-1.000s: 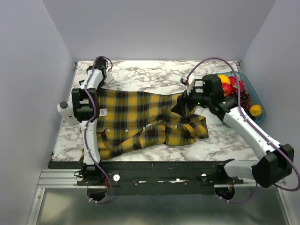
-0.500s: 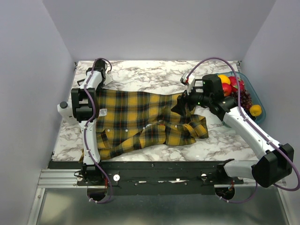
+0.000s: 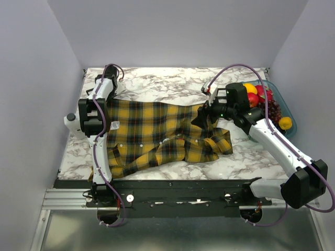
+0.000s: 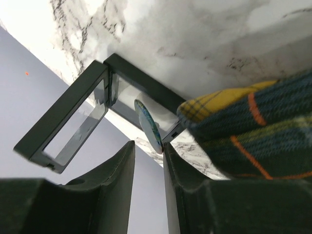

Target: Remove the brooch from the garment

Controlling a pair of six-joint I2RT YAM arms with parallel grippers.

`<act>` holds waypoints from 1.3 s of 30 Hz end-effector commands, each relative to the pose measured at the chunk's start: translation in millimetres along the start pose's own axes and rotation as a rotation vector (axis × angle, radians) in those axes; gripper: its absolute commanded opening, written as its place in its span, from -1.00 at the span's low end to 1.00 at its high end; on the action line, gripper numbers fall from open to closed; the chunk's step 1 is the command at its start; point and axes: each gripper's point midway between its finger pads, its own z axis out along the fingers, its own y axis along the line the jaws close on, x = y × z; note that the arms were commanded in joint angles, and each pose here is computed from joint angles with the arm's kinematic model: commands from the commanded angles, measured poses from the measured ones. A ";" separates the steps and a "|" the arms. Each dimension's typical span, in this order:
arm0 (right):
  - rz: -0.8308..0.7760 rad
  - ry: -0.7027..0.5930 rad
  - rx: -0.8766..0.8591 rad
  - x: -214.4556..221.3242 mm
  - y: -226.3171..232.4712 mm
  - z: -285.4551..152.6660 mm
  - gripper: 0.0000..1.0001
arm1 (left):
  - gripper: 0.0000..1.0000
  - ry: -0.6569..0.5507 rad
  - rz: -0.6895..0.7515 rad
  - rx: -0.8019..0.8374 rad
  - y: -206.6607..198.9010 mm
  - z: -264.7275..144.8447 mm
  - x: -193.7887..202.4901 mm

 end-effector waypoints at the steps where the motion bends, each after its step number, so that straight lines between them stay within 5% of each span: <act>1: -0.013 -0.009 0.014 -4.3 -4.3 -1.5 0.83 | -0.24 0.018 0.011 -0.022 13.8 -26.0 14.7; 18: -0.015 -0.013 0.022 -2.4 -4.4 -4.6 0.83 | -0.24 -0.021 -0.020 0.029 10.2 -40.4 8.8; 30: -0.132 0.035 0.028 6.8 -9.2 -9.0 0.82 | -0.14 -0.470 -0.178 0.547 -93.4 -171.1 -37.5; 37: -0.206 0.077 -0.138 23.3 8.4 1.5 0.45 | -0.14 -0.781 -0.159 0.992 -186.8 -278.6 -38.5; 39: -0.197 0.075 -0.174 22.6 10.8 8.9 0.41 | -0.14 -0.757 -0.170 1.103 -221.7 -284.2 -35.7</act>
